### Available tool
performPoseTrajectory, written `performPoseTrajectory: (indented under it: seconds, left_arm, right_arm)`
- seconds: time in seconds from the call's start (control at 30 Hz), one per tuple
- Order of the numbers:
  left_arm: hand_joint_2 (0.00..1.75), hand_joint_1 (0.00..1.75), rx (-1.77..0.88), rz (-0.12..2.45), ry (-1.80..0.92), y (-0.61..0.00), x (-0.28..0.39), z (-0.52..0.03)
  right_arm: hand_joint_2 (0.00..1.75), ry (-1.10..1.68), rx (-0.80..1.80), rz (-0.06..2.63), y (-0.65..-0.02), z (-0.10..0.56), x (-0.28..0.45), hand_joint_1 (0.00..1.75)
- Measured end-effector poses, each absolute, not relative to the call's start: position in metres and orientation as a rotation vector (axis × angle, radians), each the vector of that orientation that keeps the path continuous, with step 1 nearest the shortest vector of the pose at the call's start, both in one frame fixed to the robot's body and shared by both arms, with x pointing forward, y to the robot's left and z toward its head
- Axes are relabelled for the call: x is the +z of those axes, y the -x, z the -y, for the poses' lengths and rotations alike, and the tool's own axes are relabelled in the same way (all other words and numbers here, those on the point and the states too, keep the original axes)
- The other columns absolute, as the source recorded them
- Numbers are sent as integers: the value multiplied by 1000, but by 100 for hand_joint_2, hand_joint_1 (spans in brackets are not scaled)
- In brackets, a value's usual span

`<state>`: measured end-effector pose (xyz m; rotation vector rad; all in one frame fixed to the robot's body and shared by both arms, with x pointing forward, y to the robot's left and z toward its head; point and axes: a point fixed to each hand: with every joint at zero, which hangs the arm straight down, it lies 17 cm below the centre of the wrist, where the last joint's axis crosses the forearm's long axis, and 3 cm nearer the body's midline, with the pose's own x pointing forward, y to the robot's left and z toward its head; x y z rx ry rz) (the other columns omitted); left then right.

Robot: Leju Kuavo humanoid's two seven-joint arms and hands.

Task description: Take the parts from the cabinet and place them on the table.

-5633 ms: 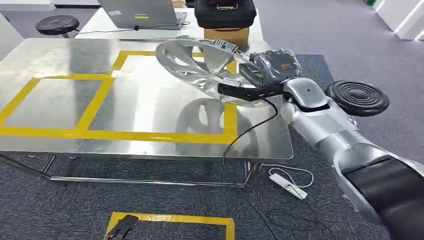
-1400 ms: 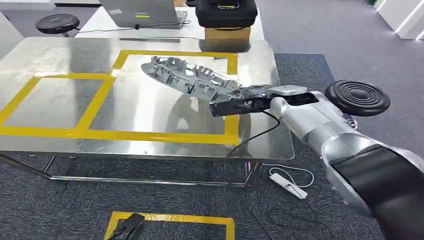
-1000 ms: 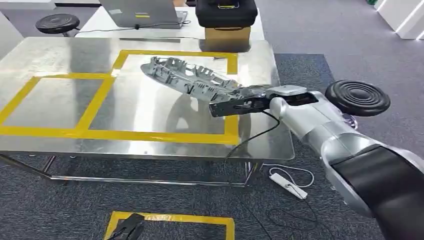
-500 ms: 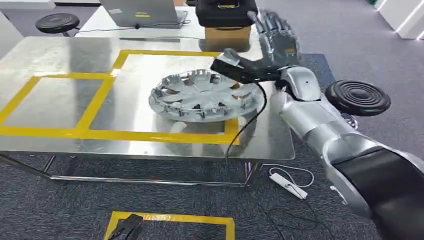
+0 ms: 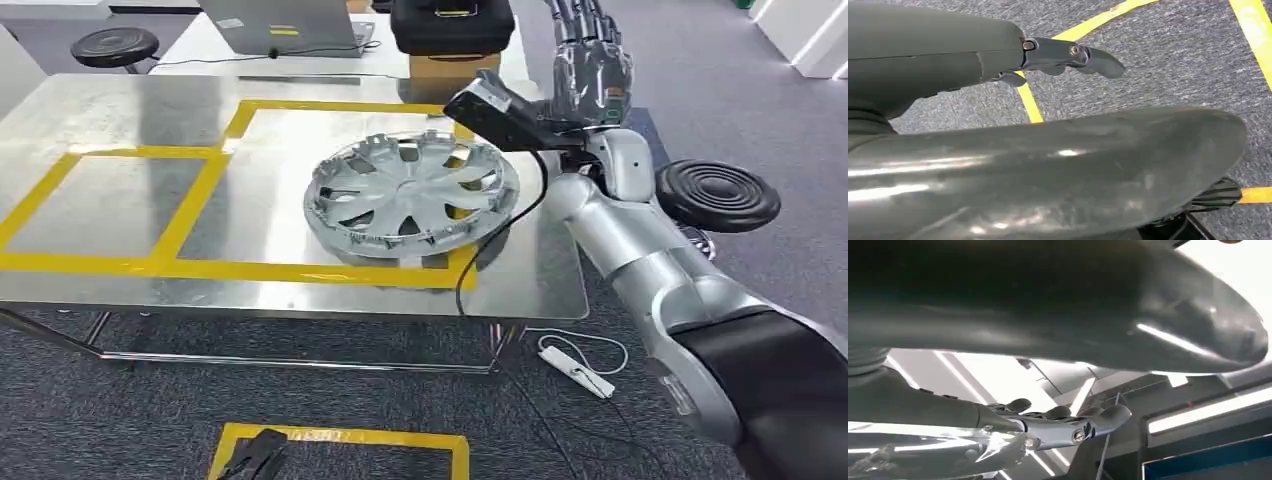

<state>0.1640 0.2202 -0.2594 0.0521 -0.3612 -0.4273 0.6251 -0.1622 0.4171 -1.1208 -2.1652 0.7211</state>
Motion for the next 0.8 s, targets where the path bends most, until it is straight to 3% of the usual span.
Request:
performPoseTrajectory:
  seconds: [0.8]
  left_arm:
    - [0, 0, -400, 334, -62, -157, -262, -225]
  right_arm:
    - [0, 986, 658, 2103, -626, 179, 372, 0]
